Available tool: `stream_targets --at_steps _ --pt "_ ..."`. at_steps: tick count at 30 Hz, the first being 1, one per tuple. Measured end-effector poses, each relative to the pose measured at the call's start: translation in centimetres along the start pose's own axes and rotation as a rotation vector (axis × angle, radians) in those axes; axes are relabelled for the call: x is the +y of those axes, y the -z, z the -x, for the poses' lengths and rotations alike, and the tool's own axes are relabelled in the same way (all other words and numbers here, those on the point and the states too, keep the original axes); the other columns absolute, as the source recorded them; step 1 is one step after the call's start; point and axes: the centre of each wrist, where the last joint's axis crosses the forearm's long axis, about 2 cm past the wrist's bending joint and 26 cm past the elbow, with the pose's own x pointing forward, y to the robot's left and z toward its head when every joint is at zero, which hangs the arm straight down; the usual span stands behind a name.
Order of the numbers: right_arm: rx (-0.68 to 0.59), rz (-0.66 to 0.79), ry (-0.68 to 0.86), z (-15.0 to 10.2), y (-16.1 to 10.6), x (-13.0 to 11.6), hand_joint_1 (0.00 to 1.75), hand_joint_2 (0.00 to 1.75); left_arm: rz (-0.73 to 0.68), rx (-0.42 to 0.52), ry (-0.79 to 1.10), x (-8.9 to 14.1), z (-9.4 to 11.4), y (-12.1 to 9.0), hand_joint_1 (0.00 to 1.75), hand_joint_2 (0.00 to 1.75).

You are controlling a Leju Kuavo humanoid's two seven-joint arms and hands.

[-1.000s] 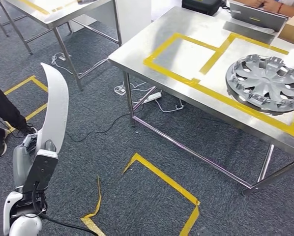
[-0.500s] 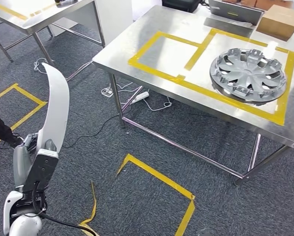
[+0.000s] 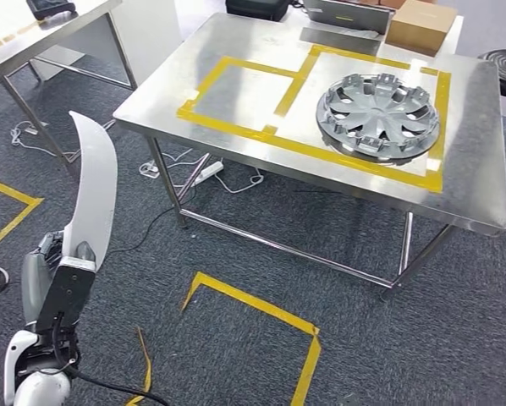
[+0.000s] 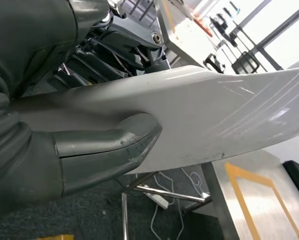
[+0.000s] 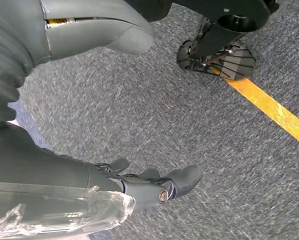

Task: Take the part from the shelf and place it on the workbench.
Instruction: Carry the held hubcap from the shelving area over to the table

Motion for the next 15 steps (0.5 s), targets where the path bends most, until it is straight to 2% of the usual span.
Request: stream_targets --at_steps 15 --pt "0.000 -0.002 -0.003 0.02 -0.01 0.01 0.00 1.75 -0.004 -0.002 -0.079 -0.18 -0.10 -0.14 1.75 1.75"
